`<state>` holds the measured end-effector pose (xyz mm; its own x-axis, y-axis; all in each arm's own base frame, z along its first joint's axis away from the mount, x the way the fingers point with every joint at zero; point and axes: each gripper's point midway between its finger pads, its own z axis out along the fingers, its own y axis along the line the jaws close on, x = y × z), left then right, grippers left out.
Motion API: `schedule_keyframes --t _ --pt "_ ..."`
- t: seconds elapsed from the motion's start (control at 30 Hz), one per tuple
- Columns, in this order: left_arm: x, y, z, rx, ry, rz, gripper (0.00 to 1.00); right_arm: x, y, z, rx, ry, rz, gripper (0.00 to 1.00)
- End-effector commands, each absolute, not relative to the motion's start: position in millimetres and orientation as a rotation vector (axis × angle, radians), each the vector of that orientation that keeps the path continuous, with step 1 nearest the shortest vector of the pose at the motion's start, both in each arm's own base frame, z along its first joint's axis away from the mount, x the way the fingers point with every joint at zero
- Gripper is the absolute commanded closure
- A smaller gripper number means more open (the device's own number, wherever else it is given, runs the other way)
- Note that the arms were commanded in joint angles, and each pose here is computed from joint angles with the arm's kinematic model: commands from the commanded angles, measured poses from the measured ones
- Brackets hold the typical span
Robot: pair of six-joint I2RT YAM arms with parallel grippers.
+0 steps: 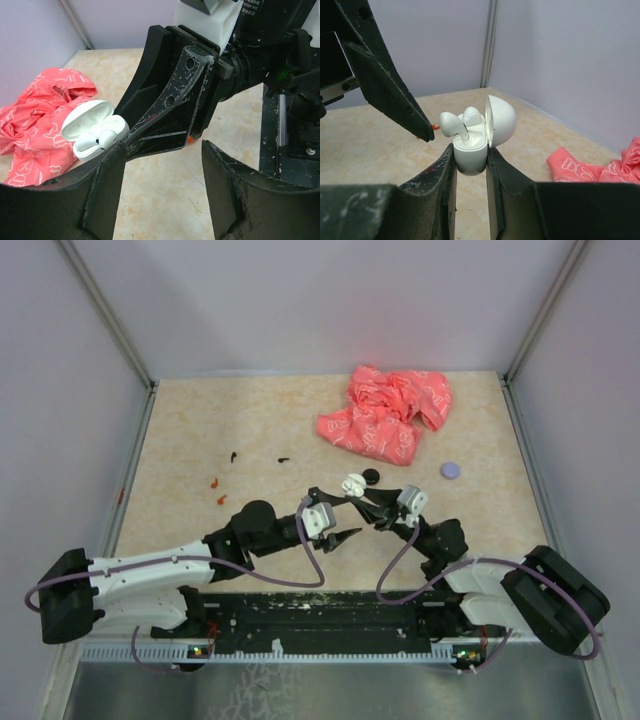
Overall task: Insert the wireless bluetooth earbuds into the charging case
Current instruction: Adjust the earbud with the charging case.
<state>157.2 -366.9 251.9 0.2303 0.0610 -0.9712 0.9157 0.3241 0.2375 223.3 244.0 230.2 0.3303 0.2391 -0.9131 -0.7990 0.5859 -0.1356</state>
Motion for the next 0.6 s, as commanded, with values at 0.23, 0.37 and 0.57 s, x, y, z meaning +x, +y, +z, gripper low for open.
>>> schedule_keyframes --t 0.23,0.37,0.57 --pt "164 -348 268 1.006 1.220 -0.735 0.31 217 242 251 -0.632 0.931 0.755 1.00" --pt "169 -350 273 1.004 1.194 -0.712 0.30 217 242 251 -0.634 0.930 0.757 1.00" --pt "173 -360 272 1.033 1.181 -0.686 0.30 217 241 252 -0.631 0.929 0.754 1.00"
